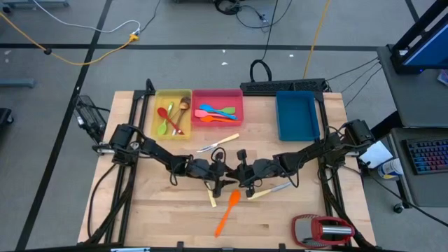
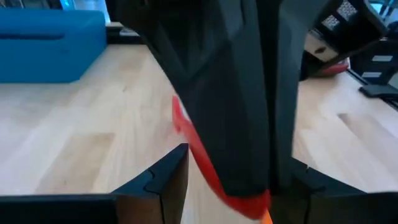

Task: Pick & Place Kitchen Items
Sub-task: Put the red spatula into the red bin

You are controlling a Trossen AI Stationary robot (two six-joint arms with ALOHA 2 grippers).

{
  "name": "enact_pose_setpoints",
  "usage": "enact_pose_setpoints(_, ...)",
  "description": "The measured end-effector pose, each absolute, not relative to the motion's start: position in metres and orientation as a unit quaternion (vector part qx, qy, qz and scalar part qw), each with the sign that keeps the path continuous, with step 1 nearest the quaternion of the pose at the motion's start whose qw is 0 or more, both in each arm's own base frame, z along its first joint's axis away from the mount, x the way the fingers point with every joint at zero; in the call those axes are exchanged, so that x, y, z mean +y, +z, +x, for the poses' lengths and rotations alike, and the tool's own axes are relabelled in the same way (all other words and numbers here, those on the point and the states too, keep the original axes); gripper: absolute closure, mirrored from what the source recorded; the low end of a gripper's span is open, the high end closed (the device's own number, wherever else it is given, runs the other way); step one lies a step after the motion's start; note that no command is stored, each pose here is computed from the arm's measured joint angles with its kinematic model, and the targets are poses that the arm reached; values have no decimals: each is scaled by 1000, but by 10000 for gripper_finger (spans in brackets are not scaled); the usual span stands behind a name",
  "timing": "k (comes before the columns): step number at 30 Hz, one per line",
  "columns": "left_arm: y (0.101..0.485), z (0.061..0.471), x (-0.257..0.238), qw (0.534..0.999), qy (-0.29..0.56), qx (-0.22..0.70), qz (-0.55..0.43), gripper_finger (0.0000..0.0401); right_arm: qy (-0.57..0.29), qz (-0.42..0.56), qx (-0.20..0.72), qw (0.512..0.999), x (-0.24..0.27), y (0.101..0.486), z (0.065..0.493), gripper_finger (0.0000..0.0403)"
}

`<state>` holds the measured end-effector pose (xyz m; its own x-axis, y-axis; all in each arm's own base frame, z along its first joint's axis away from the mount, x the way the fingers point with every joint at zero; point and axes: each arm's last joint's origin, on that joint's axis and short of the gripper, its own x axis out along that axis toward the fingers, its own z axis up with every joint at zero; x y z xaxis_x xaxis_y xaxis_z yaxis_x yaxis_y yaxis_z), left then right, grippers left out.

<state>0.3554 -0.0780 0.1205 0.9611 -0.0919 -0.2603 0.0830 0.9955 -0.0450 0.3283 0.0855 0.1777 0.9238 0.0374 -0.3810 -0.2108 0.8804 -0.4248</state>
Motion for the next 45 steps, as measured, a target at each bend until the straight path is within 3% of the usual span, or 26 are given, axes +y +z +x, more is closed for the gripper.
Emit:
enact_pose_setpoints(6, 125, 356, -81, 993, -44, 106, -3, 233, 61, -234, 182, 953, 82, 178, 329, 403)
enact_pose_setpoints(16, 124, 357, -74, 993, -38, 114, -15, 366, 56, -232, 183, 954, 80, 178, 330, 402)
enact_pose_setpoints(20, 124, 357, -74, 993, -37, 114, -17, 366, 56, -231, 182, 954, 80, 178, 330, 400)
enact_pose_setpoints(34, 133, 358, -63, 995, -7, 101, -10, 367, 9, -290, 183, 939, 78, 203, 317, 335)
enact_pose_setpoints(40, 136, 361, -41, 995, 33, 98, -1, 367, -7, -298, 180, 937, 74, 223, 306, 291)
enact_pose_setpoints(45, 162, 357, -14, 994, 68, 86, 8, 367, -55, -298, 204, 931, 67, 234, 294, 258)
